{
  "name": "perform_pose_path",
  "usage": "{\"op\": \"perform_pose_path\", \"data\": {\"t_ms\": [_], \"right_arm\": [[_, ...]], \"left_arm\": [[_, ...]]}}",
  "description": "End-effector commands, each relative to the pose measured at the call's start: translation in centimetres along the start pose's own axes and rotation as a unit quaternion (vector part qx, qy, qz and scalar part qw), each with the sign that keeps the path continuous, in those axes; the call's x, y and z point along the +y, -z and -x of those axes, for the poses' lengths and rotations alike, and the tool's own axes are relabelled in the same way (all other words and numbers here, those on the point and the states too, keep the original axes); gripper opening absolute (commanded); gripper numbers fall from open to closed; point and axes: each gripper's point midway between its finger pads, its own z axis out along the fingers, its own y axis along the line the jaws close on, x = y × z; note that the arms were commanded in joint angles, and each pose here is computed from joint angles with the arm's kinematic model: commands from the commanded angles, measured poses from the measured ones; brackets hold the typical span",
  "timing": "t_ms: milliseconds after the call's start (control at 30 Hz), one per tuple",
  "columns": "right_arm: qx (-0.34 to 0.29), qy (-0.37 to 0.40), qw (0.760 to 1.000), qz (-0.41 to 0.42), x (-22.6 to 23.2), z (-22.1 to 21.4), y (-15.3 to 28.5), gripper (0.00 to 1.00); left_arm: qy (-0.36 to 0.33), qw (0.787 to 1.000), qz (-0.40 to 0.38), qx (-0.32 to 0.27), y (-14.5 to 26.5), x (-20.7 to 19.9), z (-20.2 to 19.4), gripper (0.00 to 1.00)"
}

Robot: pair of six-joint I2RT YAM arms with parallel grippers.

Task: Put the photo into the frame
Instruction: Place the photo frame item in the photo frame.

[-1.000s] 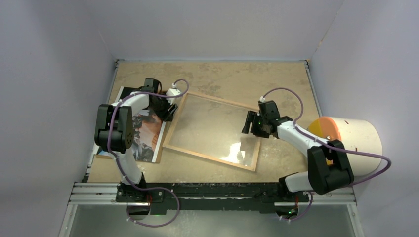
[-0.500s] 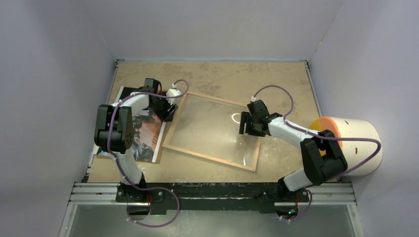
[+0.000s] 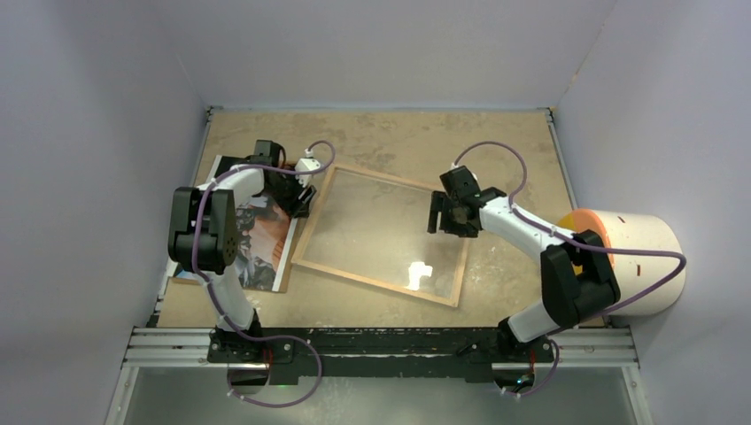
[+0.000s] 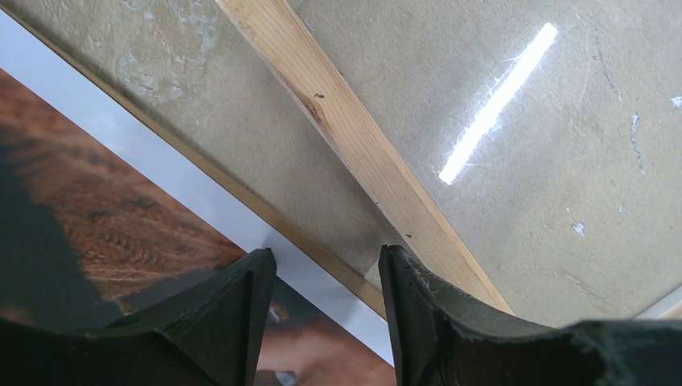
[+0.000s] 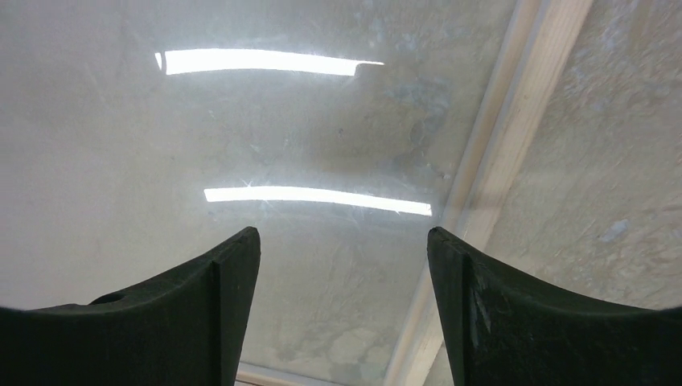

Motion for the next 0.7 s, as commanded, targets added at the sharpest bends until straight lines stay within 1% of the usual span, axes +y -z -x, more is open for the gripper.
{"op": "perform_pose_path", "data": {"t_ms": [0,200,467,667], "right_arm": [[-0.027,-0.005,0.999,-0.021,-0.5,3.1,2.5,0.78],[-0.04,-0.018,0.998,-0.047,-2.3,4.2,1.4,0.78],[-0.007,-0.026,0.999,-0.037,-2.6,3.1,-1.5,0.76],[0.001,-0.026,0.999,-0.048,-3.3,2.6,-2.3,0.76]], "left_arm": [[0.061,0.992,-0.087,0.072,-2.1,-4.0,-5.6,0.54],[0.061,0.992,-0.091,0.064,-1.8,-4.0,-5.1,0.54],[0.064,0.991,-0.094,0.065,-2.1,-4.2,-5.3,0.54],[0.061,0.992,-0.091,0.066,-2.0,-4.1,-5.4,0.54]]}}
